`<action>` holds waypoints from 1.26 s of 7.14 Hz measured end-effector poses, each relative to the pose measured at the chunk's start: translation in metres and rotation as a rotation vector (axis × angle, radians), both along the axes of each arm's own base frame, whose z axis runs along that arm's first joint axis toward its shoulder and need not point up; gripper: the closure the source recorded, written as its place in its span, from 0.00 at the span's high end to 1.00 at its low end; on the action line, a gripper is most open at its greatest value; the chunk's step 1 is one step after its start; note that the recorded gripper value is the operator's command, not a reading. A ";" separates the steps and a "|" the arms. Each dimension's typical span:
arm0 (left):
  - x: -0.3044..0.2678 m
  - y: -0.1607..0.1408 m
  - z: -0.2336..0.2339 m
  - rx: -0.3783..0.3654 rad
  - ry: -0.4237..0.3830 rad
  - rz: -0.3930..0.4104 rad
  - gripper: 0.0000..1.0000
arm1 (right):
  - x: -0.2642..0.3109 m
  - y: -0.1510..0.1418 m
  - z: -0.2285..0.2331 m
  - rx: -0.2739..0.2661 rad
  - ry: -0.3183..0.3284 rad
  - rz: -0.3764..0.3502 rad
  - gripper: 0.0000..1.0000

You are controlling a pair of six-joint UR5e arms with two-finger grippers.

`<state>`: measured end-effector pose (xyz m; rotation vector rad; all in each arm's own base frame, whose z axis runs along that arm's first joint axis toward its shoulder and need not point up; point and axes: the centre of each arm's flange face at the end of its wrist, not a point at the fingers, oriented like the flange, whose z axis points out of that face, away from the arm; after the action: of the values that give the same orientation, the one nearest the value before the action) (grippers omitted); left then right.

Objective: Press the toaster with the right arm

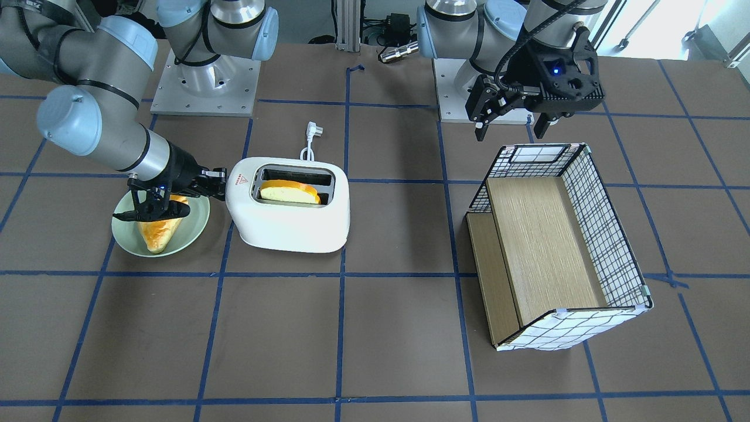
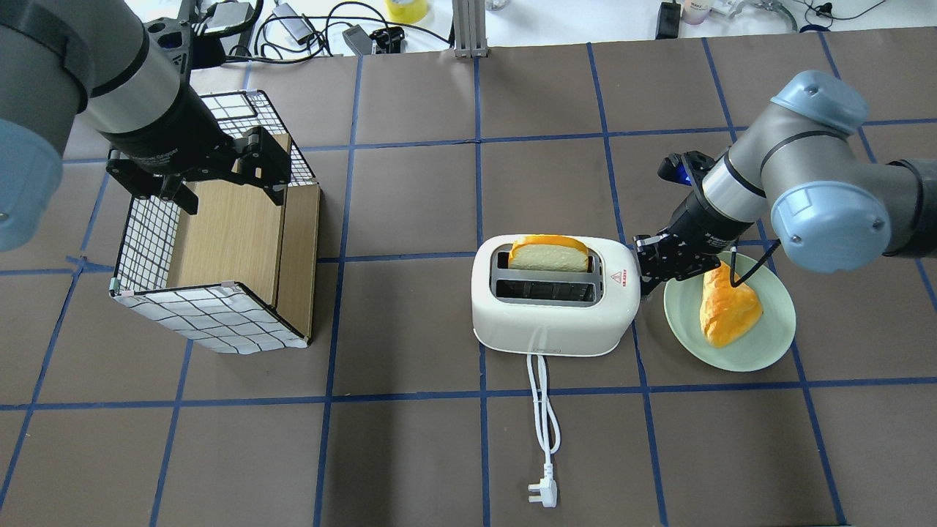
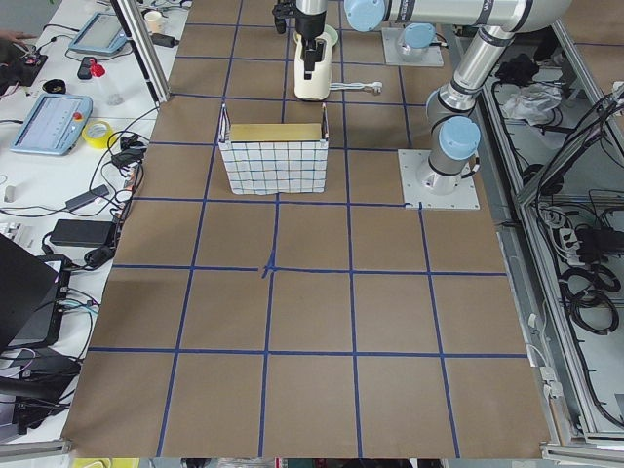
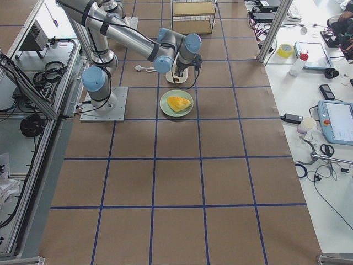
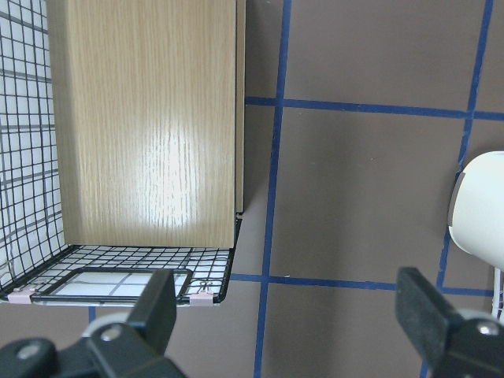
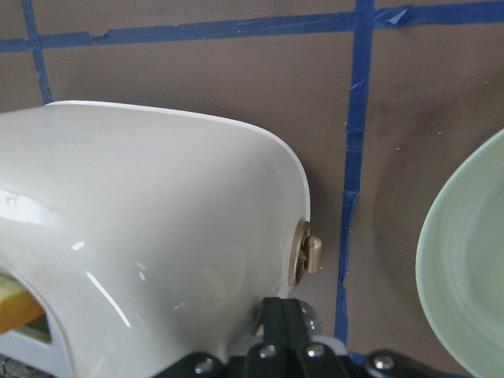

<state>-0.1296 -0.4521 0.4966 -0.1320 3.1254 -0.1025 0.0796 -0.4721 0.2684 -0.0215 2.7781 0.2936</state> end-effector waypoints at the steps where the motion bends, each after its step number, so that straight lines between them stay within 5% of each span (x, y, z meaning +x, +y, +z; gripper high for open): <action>1: 0.000 0.000 0.000 0.000 0.000 0.000 1.00 | 0.000 0.001 -0.001 0.002 0.000 0.000 0.00; 5: 0.000 0.000 0.000 0.000 0.000 0.000 1.00 | -0.002 -0.005 0.038 -0.032 0.050 -0.083 0.00; 9: 0.000 0.000 0.000 0.000 0.000 0.000 1.00 | -0.005 -0.018 0.159 -0.078 0.186 -0.179 0.00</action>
<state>-0.1296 -0.4520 0.4966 -0.1319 3.1254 -0.1024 0.0750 -0.4898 0.4271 0.2453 2.9480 0.1477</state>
